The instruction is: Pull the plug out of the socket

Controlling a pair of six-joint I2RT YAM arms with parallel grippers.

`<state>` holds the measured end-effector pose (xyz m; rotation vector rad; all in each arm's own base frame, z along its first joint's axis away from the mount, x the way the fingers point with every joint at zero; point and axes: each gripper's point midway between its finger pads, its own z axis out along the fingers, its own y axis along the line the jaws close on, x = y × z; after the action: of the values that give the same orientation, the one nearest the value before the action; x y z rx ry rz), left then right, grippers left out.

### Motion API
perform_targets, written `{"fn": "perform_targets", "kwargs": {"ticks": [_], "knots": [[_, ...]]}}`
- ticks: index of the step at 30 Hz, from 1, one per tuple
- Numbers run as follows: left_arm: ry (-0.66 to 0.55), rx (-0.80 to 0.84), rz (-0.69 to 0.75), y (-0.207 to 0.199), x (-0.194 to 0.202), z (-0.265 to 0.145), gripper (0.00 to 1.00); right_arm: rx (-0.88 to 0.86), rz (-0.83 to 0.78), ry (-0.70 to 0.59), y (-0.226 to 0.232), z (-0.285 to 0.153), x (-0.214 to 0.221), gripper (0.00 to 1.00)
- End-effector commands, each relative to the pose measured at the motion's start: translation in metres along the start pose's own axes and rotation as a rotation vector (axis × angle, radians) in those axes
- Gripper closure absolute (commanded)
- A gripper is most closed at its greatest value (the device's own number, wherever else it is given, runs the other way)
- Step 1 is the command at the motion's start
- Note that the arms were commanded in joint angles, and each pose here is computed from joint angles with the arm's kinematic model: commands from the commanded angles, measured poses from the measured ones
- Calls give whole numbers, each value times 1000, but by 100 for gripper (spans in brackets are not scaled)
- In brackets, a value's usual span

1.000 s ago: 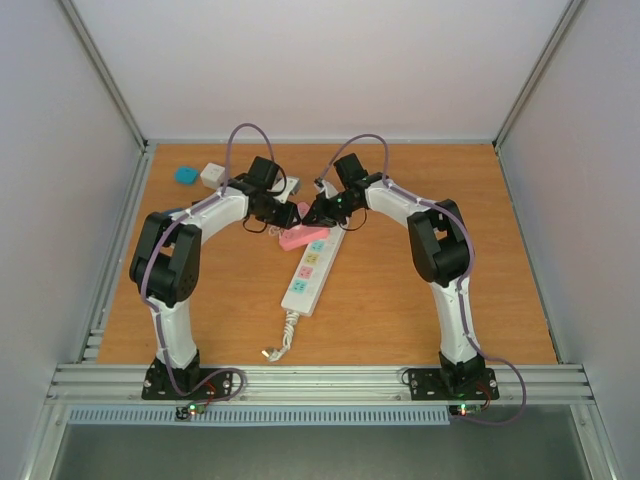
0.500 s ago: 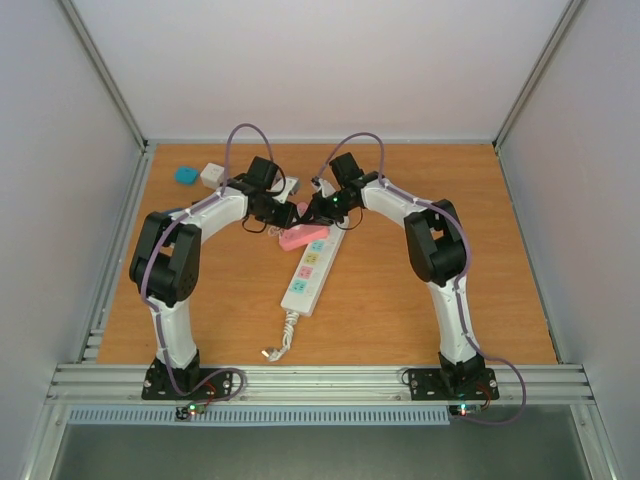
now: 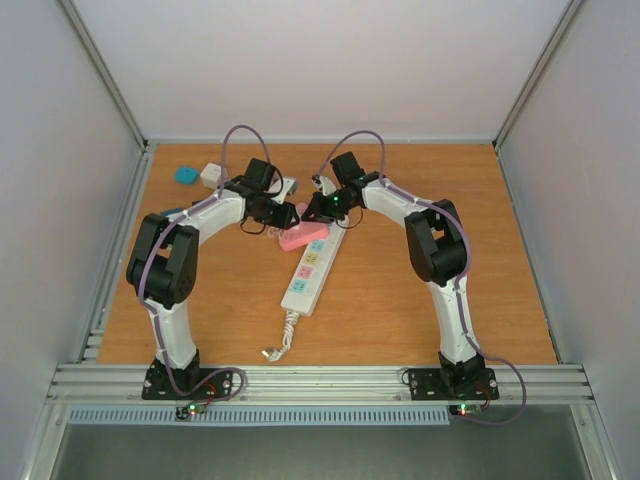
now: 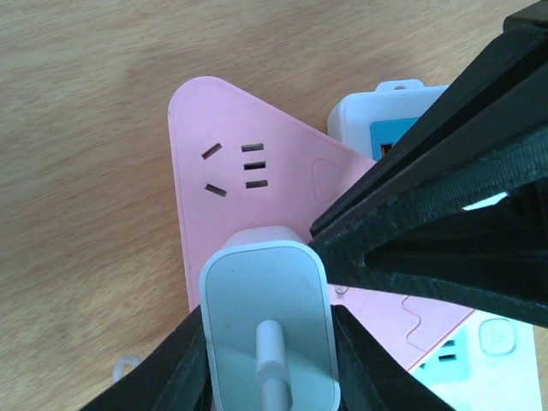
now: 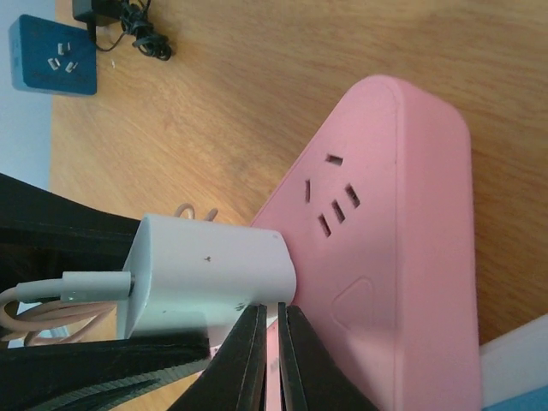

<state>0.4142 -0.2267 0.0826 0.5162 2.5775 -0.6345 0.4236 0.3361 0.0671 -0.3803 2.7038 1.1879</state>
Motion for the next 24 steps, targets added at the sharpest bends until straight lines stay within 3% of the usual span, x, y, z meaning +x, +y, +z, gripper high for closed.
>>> {"fn": "perform_targets", "kwargs": {"ticks": [1,24], "knots": [[-217,113,23,-24,-60,-40,92,291,111,127,-92,22,52,92],[-233,63,149,-30,-74,-64,93,298,104,136,-97,26,55,92]]}}
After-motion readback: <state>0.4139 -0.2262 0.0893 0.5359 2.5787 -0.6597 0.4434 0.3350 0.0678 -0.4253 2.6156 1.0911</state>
